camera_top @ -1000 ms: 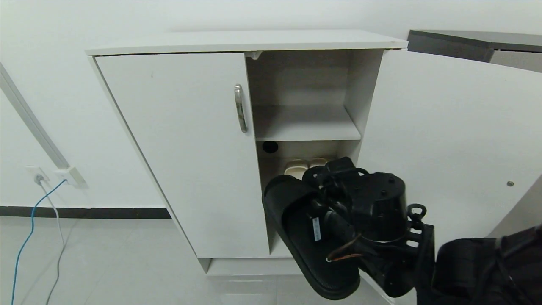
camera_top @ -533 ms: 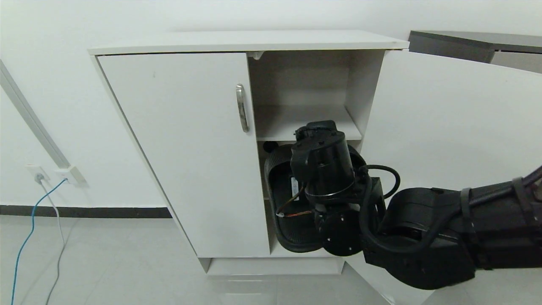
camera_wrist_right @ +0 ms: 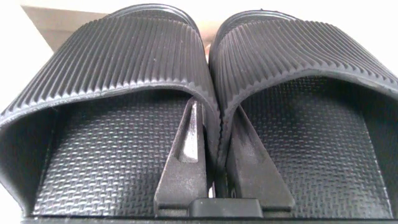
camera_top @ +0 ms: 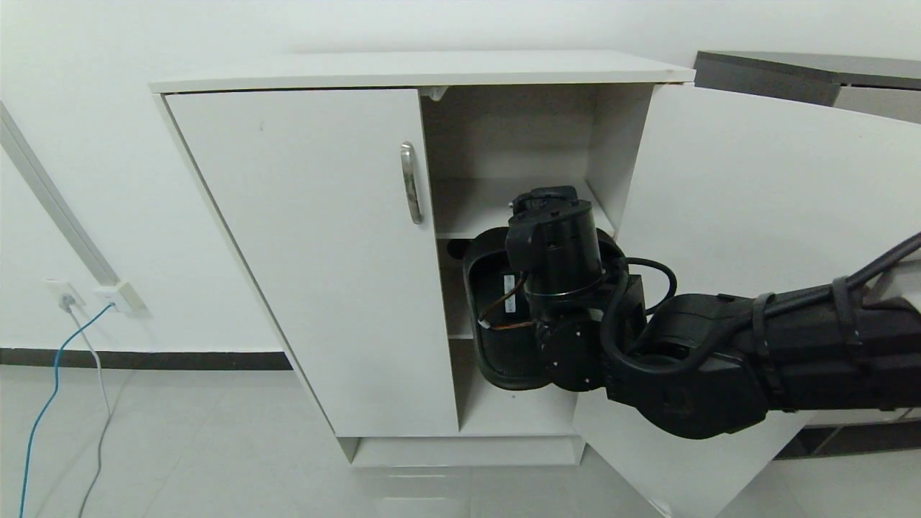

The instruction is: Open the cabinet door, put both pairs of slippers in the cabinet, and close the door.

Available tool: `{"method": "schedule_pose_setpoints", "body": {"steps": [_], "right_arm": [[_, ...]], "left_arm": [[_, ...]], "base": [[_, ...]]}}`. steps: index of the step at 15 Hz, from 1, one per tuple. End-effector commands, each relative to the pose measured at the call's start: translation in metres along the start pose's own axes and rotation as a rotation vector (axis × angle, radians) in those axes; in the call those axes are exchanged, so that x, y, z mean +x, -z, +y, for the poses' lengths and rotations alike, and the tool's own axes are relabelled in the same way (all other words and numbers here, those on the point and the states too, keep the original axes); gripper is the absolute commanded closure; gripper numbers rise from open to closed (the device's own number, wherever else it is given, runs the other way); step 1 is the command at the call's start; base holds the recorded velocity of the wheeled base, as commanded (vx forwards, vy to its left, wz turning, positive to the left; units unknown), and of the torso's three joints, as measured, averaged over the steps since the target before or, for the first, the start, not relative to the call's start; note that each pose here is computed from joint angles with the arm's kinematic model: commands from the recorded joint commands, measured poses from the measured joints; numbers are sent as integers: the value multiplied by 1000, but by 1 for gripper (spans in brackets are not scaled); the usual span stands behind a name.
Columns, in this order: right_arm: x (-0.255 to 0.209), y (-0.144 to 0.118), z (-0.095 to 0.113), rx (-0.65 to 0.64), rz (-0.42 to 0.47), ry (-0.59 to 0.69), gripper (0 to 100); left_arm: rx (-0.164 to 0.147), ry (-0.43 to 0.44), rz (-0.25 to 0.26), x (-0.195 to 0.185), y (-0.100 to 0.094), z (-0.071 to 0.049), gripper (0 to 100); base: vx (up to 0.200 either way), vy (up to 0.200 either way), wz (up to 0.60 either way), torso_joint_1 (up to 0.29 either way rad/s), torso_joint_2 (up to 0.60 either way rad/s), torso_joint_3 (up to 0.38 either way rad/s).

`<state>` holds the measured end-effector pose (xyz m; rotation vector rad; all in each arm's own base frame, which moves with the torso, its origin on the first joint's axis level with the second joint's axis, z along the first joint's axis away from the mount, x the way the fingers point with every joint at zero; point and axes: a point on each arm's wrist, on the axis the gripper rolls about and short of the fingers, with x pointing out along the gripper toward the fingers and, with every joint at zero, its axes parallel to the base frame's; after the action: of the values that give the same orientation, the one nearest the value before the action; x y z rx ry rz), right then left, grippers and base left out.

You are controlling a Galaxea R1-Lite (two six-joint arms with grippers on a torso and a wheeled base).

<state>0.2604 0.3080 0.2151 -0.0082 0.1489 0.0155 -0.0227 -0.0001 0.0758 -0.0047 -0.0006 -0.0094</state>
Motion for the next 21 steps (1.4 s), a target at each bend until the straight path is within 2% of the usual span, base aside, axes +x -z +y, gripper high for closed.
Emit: {"method": "schedule_pose_setpoints", "body": {"steps": [1,12,18,21], "right_arm": [[2,-2,-1,5,-8,4,100],[0,-2,-1,5,-11,1,100],[1,-7,1,11,-14,-12,100],[13,-10,1,-17,25,-34,100]], "left_arm": [[0,0,-1,0,0,0,100],[0,0,-1,0,0,0,100],[0,1,-1,0,0,0,100],[0,0,-1,0,0,0,100]], "base": [[200,0,0,-2,2,2],[200,0,0,4,2,3],[0,0,0,0,0,0],[0,0,0,0,0,0]]}}
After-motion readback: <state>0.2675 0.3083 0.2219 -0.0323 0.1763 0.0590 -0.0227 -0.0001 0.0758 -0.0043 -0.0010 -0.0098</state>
